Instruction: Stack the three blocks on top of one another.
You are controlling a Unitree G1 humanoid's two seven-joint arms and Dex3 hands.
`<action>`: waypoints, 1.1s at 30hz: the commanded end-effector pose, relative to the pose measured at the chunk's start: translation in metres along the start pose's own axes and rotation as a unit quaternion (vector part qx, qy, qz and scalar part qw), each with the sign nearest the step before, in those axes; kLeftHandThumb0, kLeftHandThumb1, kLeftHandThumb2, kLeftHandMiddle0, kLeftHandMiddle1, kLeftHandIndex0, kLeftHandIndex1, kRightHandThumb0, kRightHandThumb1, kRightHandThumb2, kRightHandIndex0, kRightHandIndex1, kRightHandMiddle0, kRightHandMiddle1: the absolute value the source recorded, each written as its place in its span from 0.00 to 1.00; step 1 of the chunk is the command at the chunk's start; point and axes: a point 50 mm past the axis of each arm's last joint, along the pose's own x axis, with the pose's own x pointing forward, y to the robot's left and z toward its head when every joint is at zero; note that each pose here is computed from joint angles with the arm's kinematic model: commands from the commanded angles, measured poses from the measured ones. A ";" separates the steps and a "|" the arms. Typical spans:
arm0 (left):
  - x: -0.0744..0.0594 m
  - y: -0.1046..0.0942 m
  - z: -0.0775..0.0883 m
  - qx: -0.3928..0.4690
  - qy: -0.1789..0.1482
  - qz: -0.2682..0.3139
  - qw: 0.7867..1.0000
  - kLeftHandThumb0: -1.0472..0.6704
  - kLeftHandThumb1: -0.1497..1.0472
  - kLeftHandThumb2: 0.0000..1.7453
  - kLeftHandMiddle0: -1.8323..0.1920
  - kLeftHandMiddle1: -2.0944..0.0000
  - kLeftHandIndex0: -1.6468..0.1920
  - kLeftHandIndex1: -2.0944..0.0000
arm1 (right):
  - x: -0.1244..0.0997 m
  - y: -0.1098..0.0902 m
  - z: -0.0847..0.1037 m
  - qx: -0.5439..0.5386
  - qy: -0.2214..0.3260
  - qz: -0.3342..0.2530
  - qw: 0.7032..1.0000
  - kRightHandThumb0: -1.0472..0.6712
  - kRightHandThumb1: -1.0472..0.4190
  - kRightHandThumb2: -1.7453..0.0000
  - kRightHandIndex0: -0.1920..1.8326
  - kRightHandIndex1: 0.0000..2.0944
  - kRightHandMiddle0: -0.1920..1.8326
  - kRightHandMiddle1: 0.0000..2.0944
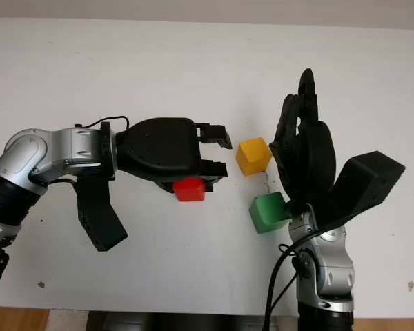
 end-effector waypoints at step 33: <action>-0.035 0.016 -0.022 0.009 0.089 -0.045 0.995 0.26 0.84 0.03 1.00 1.00 1.00 1.00 | -0.003 -0.002 0.002 -0.002 -0.004 0.000 1.000 0.20 0.00 0.59 0.00 0.00 0.00 0.00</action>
